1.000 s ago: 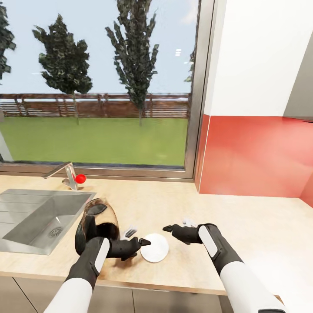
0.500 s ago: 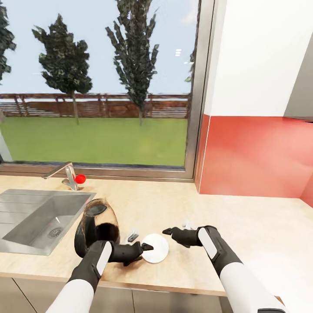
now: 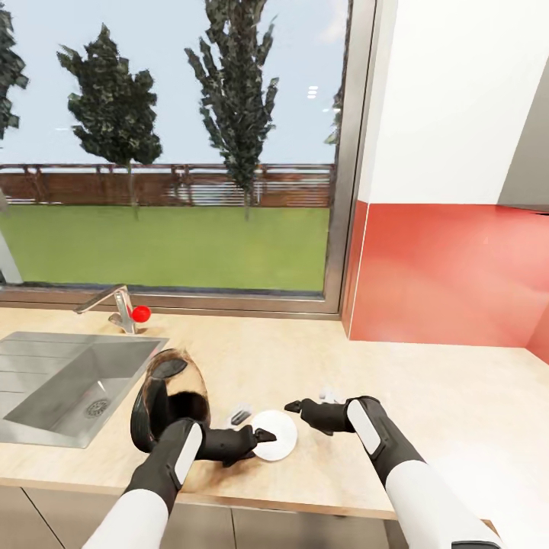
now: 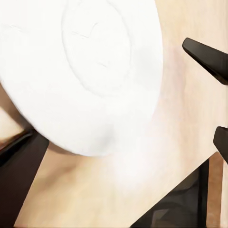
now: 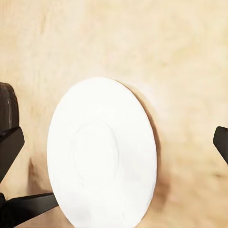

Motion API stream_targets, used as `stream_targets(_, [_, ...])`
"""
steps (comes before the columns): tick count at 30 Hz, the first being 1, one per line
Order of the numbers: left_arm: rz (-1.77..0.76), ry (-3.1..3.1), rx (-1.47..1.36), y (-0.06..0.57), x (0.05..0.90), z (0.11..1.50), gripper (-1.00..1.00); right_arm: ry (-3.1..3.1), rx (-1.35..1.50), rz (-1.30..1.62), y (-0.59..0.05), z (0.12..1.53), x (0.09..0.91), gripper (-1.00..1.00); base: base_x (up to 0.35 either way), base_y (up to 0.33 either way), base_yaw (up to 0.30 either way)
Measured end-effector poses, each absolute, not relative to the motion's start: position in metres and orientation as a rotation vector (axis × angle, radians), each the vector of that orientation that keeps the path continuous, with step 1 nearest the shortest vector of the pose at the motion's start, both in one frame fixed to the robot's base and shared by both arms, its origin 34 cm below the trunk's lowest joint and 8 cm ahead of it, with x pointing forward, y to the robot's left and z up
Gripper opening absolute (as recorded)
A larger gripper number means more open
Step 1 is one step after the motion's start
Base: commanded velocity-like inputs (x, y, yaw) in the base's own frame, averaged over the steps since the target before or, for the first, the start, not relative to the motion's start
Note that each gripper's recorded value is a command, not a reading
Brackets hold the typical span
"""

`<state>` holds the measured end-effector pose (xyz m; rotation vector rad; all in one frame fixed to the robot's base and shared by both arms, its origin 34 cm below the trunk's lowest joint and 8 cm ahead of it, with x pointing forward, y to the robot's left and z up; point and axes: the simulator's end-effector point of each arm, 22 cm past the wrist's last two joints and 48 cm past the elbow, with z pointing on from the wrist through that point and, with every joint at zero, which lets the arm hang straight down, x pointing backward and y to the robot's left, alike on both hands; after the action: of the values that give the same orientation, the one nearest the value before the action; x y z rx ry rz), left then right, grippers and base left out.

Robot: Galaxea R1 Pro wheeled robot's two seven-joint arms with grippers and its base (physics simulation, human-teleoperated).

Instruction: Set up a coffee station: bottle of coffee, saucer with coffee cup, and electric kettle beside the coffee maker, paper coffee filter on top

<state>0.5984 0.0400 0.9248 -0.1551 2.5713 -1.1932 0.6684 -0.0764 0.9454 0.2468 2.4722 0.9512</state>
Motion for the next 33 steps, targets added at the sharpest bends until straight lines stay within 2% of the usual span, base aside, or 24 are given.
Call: stream_targets(33, [-1.207, 2.568, -0.137, 0.036, 0.597, 0.927, 1.00, 2.515, 0.272, 0.976, -0.071, 0.930, 0.656, 1.00, 0.014, 0.000, 0.000])
